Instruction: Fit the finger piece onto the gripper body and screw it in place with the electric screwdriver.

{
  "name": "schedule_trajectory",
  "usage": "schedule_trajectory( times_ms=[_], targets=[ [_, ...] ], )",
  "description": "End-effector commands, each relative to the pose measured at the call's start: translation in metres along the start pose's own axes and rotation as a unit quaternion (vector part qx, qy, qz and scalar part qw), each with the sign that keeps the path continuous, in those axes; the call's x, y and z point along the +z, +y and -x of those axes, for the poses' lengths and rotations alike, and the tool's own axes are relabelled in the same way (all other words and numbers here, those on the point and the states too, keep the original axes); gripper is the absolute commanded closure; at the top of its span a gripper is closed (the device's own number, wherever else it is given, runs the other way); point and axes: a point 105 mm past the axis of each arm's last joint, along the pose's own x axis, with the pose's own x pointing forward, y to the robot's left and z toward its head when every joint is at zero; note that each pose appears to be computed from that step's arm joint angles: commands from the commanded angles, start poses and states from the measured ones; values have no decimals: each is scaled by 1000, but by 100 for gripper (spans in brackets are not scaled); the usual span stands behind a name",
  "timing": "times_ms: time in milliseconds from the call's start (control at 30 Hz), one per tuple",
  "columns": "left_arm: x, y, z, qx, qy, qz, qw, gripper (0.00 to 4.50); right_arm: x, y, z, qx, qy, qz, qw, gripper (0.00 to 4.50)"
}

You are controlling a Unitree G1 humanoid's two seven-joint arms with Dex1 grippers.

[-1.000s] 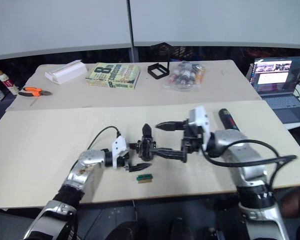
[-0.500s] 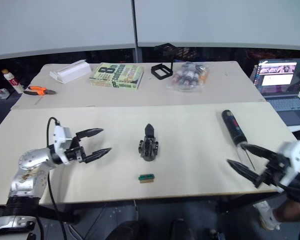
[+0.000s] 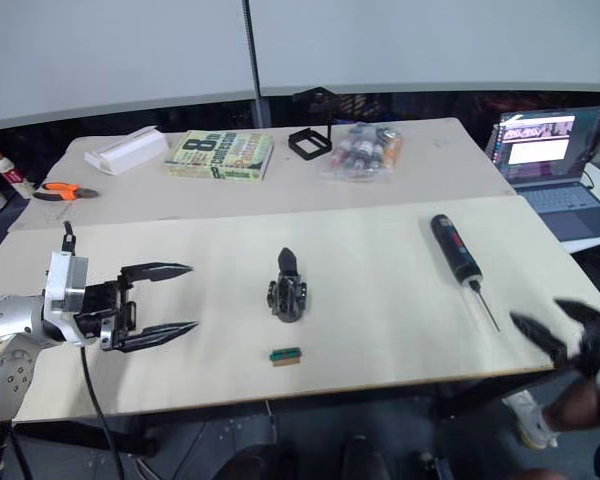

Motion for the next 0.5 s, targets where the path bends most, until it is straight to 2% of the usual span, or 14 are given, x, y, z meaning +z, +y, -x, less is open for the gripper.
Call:
schedule_trajectory(
  times_ms=[33, 167, 300, 500],
  targets=[
    [26, 4, -13, 4, -36, -26, 999, 5, 10, -11, -36, -1, 56, 4, 998, 0],
    [33, 4, -22, 1, -49, -33, 998, 5, 20, -22, -76, -6, 74, 11, 997, 0],
    [34, 0, -25, -7, -47, -28, 998, 5, 12, -22, -105, -1, 105, 3, 994, 0],
    [33, -2, -23, 2, -42, -25, 999, 5, -2, -11, -128, 25, 126, -8, 992, 0]
  ],
)
